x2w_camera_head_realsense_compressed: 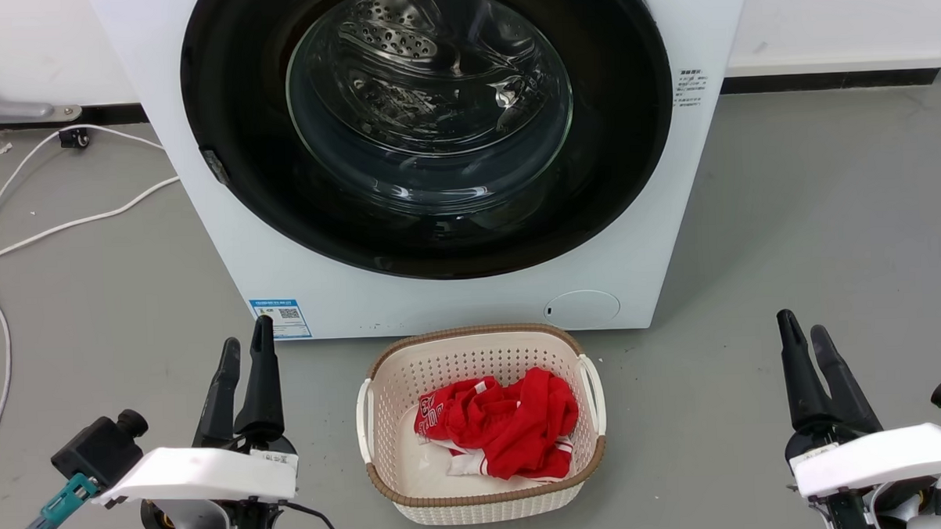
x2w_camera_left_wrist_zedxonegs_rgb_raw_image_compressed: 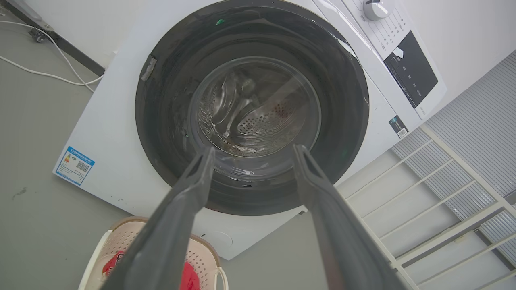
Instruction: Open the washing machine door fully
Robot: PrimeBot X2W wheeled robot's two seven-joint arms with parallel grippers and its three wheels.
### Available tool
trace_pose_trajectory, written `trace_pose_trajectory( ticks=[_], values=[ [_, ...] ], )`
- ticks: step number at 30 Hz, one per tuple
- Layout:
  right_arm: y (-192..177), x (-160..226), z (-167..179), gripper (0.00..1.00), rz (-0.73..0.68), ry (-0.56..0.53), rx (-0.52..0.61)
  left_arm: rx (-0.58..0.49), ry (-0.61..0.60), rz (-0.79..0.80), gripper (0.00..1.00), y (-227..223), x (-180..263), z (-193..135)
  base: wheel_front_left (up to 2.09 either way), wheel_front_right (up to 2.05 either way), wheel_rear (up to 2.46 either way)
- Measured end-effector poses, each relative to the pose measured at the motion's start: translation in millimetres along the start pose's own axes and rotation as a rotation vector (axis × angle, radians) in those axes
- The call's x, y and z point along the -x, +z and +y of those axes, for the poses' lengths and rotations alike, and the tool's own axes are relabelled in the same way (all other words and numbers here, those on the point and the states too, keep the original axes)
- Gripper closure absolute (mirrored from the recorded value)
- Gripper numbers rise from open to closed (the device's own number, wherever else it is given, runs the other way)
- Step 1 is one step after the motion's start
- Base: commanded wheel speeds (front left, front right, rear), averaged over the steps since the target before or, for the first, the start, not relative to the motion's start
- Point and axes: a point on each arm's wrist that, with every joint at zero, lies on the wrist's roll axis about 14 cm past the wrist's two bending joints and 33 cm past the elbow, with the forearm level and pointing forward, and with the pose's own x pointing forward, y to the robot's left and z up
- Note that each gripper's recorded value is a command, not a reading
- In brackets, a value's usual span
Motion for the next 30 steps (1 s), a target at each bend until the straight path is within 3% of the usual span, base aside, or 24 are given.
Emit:
trace_pose_trajectory(
  ticks=[21, 30],
  values=[
    [3, 5, 12, 0.0, 0.009, 0.048, 0.325, -0.334, -0.055, -0.005, 0.0, -6, 2, -14, 0.0, 0.0, 0.0],
    [4, 7, 15, 0.0, 0.008, 0.059, 0.422, -0.425, -0.083, -0.01, 0.0, -8, 1, -21, 0.0, 0.0, 0.0]
  ],
)
